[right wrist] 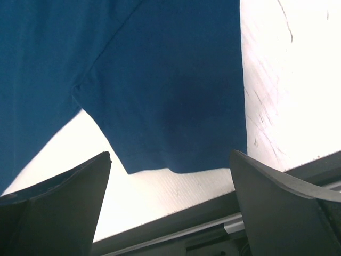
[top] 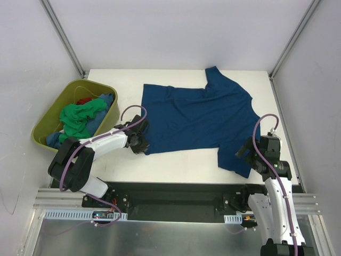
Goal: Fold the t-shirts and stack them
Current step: Grap the side of the flattened tshirt closest away from the robot with both arms
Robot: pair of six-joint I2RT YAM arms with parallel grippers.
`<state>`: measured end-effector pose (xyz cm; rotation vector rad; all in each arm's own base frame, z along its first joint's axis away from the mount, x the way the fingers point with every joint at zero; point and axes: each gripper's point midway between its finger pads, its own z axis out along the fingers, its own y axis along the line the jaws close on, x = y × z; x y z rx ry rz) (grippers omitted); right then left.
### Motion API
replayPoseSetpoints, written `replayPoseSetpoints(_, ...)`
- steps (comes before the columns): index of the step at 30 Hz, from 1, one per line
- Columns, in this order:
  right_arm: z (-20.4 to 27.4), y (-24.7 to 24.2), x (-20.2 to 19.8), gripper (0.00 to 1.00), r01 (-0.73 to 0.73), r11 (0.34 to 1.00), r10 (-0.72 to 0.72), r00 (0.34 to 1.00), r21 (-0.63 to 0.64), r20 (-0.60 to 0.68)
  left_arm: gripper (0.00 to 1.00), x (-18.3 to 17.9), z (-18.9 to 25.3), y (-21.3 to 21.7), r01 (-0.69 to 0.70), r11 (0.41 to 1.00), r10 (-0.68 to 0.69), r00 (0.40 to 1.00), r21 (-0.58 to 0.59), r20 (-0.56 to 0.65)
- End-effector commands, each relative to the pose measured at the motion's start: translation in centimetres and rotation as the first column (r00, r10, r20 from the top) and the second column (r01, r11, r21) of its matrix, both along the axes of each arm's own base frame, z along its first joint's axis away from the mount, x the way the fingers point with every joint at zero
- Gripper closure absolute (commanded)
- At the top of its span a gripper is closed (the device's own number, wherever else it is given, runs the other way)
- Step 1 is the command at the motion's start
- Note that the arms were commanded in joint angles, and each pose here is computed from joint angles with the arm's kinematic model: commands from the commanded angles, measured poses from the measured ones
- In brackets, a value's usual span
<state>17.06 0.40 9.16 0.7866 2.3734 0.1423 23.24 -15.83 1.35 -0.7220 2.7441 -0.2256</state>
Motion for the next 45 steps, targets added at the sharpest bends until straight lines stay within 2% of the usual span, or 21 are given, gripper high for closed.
replayPoseSetpoints(1,-1.1,0.9,-1.9,0.03,0.001,0.998,0.004,0.996,0.055,-0.088,1.0,-1.3,-1.5,2.0,-0.013,0.999,0.014,1.0,0.035,-0.02)
replayPoseSetpoints(5,-1.7,3.0,-3.1,0.03,-0.032,0.987,0.058,0.986,0.16,-0.155,1.0,-2.2,-1.5,4.3,-0.047,0.998,0.047,0.999,0.039,-0.01)
replayPoseSetpoints(8,-2.8,3.7,-3.4,0.01,-0.05,0.98,0.087,0.977,0.19,-0.195,1.0,-2.3,-1.3,4.9,-0.057,0.998,0.056,0.998,0.041,0.008)
replayPoseSetpoints(10,-3.3,4.7,-3.6,0.07,-0.085,0.97,0.134,0.97,0.228,-0.205,1.0,-2.3,-1.2,5.0,-0.046,0.998,0.045,0.999,0.044,0.013)
replayPoseSetpoints(16,-5.9,4.7,-4.9,0.15,-0.074,0.983,0.124,0.941,0.167,-0.316,1.0,-2.0,-1.0,4.7,-0.043,0.999,0.042,0.999,0.029,0.013)
replayPoseSetpoints(21,-6.6,3.0,-3.6,0.2,-0.044,0.998,0.053,0.948,0.036,-0.313,1.0,-1.3,-0.5,4.0,-0.024,1.0,0.024,1.0,0.005,0.014)
replayPoseSetpoints(26,-7.2,2.3,-2.2,0.27,-0.057,0.998,0.047,0.939,-0.02,-0.341,1.0,-1.3,-0.8,4.0,-0.017,1.0,0.017,1.0,0.01,0.009)
replayPoseSetpoints(29,-8.0,2.3,-2.0,0.42,-0.072,0.997,0.057,0.923,-0.024,-0.381,1.0,-1.3,-0.8,3.9,-0.016,1.0,0.016,1.0,0.007,0.009)
replayPoseSetpoints(30,-8.3,2.9,-2.1,0.56,-0.09,0.996,0.083,0.912,0.002,-0.401,1.0,-1.2,-0.7,3.8,-0.015,1.0,0.015,1.0,0.003,0.011)
replayPoseSetpoints(32,-8.2,4.5,-2.2,0.74,-0.156,0.984,0.176,0.9,0.083,-0.399,1.0,-1.1,-0.3,3.7,-0.01,1.0,0.01,1.0,-0.006,0.02)
replayPoseSetpoints(35,-7.4,5.9,-3.4,0.88,-0.196,0.965,0.251,0.879,0.171,-0.405,1.0,-1.6,-0.1,3.3,-0.005,0.999,0.006,1.0,-0.035,0.021)
replayPoseSetpoints(36,-6.7,6.7,-3.7,0.99,-0.214,0.954,0.282,0.88,0.212,-0.382,1.0,-1.8,-0.1,3.3,-0.004,0.999,0.004,1.0,-0.04,0.02)
replayPoseSetpoints(40,-5.0,7.3,-7.7,1.0,-0.231,0.943,0.319,0.836,0.24,-0.448,1.0,-2.9,-0.1,3.4,0.0,0.998,0.001,1.0,-0.065,0.021)
replayPoseSetpoints(42,-3.6,8.2,-8.5,1.0,-0.235,0.933,0.336,0.843,0.273,-0.421,1.0,-3.4,0.2,3.4,0.004,0.997,-0.001,1.0,-0.08,0.028)
replayPoseSetpoints(45,-1.9,7.6,-10.3,1.0,-0.241,0.943,0.32,0.839,0.227,-0.439,1.0,-5.1,0.1,3.2,0.005,0.993,-0.006,1.0,-0.119,-0.005)
